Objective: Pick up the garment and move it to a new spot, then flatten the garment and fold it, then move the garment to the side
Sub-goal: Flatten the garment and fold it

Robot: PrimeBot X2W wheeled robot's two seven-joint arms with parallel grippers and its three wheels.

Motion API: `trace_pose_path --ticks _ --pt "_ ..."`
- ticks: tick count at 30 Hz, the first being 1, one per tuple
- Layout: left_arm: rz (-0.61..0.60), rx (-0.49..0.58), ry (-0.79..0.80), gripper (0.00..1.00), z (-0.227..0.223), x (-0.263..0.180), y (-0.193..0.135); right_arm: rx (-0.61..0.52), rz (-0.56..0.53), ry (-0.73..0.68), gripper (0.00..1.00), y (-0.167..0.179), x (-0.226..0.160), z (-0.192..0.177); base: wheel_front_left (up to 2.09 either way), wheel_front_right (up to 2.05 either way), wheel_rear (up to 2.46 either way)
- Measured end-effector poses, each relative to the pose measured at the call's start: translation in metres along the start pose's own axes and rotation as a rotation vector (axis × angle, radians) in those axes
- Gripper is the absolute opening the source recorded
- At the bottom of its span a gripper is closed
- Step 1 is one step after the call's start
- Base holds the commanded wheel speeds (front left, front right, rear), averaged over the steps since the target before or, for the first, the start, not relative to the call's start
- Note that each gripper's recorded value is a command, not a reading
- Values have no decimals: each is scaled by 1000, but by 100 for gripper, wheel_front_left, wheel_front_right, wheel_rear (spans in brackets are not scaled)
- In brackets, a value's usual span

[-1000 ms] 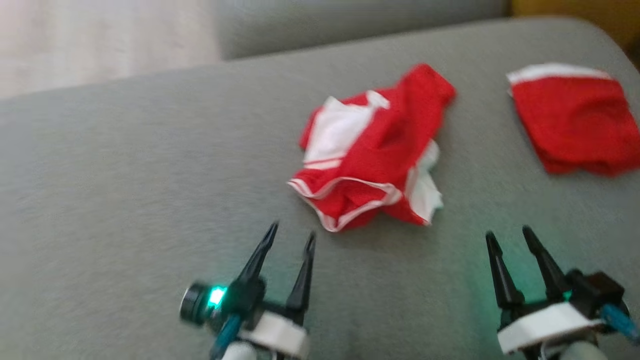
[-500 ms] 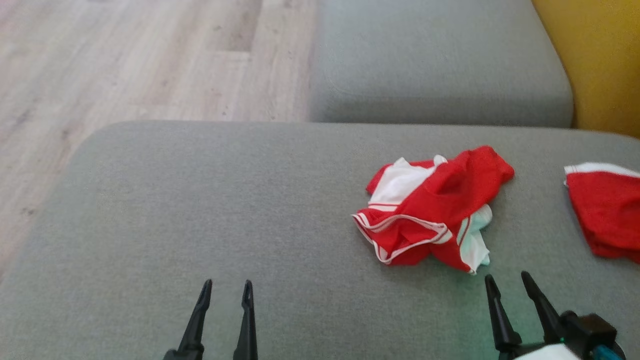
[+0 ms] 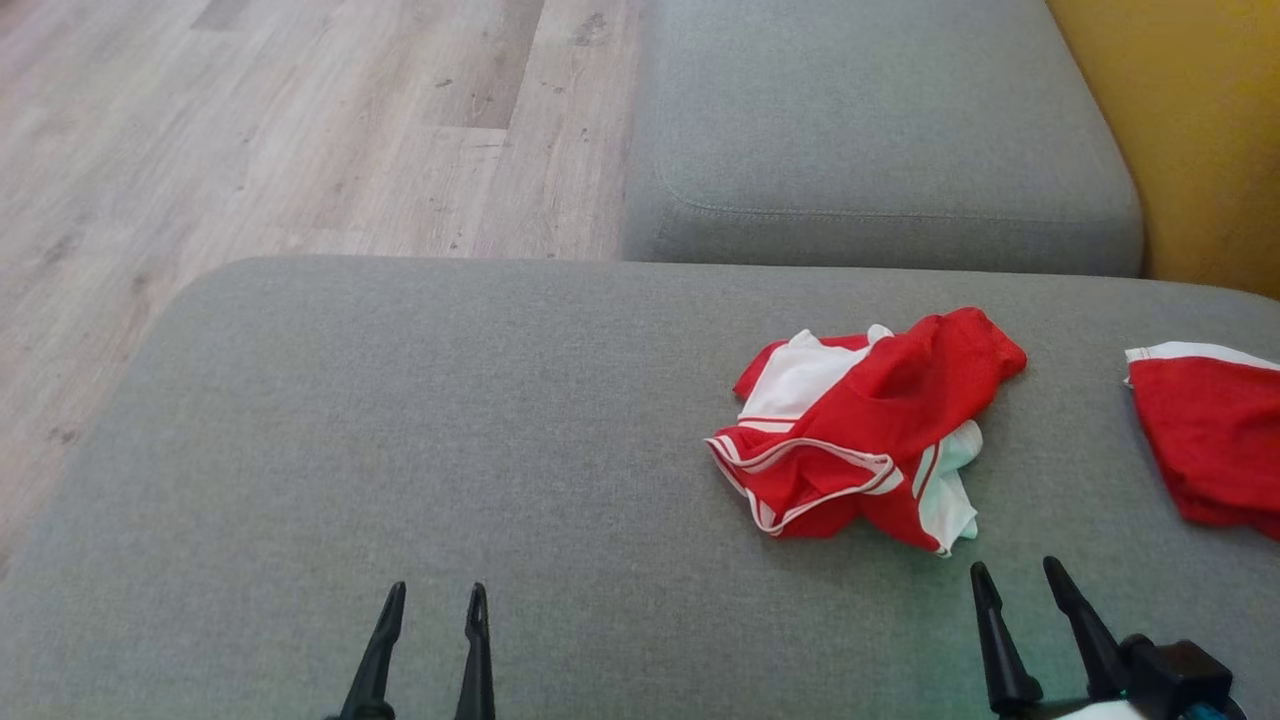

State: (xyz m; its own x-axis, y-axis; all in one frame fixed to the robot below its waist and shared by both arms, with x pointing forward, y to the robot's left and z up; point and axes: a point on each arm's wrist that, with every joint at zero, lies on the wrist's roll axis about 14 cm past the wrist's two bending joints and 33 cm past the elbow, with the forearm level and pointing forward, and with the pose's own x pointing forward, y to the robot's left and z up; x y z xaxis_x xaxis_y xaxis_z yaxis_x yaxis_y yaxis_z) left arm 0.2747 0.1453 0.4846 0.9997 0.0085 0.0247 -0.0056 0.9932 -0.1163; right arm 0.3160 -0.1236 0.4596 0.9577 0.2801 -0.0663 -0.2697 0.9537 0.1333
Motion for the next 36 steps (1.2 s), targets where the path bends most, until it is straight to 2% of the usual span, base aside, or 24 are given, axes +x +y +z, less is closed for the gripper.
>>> trace_pose_path --ticks 18,23,30,36 --pt "-69 15 29 100 -8 7 -16 12 -44 -5 100 -11 -9 -1 0 0 0" --pt "-206 20 98 100 -28 13 -51 15 -64 -4 100 -16 -15 -2 0 0 0" --pt "-497 37 85 100 -19 56 -132 9 -134 -30 100 -39 -21 7 0 0 0" --pt "-686 63 167 100 -38 82 -185 8 -212 -23 100 -64 -27 8 0 0 0"
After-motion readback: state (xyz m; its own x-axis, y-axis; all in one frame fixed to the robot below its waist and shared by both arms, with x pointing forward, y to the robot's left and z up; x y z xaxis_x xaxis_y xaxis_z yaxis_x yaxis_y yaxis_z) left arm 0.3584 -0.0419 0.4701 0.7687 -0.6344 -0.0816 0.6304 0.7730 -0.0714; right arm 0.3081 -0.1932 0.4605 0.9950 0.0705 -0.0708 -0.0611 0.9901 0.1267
